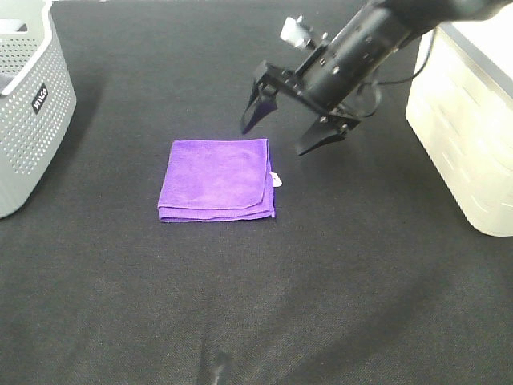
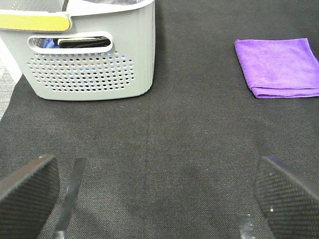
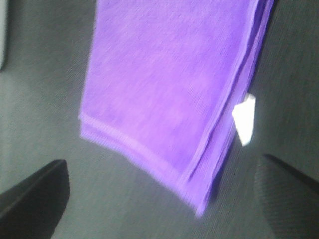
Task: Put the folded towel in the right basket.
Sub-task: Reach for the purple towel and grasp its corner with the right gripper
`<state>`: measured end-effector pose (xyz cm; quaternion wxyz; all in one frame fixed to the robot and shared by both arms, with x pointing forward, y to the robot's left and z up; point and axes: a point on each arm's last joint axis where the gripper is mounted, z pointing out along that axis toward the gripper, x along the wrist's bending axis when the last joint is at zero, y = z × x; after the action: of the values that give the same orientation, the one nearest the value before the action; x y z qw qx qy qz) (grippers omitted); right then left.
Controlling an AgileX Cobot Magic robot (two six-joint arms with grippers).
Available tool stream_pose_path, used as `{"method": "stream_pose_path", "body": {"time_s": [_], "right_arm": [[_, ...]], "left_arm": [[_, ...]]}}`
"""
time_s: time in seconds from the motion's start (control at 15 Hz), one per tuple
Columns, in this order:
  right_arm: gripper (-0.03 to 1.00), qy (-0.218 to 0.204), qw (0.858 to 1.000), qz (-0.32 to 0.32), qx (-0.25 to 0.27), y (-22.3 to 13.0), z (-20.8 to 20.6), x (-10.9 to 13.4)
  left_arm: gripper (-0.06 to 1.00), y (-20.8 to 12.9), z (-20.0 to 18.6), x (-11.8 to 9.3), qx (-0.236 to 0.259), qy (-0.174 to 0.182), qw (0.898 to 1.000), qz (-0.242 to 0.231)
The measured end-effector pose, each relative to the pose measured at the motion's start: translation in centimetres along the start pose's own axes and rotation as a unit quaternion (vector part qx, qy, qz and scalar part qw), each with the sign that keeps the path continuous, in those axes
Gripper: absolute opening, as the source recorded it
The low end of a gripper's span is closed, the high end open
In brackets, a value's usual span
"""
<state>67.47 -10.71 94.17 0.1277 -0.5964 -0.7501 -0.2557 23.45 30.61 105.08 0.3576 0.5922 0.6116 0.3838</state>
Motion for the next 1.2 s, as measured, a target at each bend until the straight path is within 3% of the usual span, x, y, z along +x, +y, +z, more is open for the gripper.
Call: {"method": "stream_pose_path", "body": {"time_s": [0.4,1.07,1.2], "right_arm": [[0.94,-0.056,0.998,0.0,0.03,0.7,4.8,-3.4],[0.9,-0.021,0.998,0.038,0.041,0.6,6.8,-3.8],[0.86,-0.016,0.999,0.03,0.033,0.5,7.8,-2.6]], "left_arm": [[0.99,0.0,0.0,0.0,0.0,0.0,1.0,0.0],[0.99,0.0,0.0,0.0,0.0,0.0,1.0,0.0],[0.99,0.0,0.0,0.0,0.0,0.0,1.0,0.0]]}}
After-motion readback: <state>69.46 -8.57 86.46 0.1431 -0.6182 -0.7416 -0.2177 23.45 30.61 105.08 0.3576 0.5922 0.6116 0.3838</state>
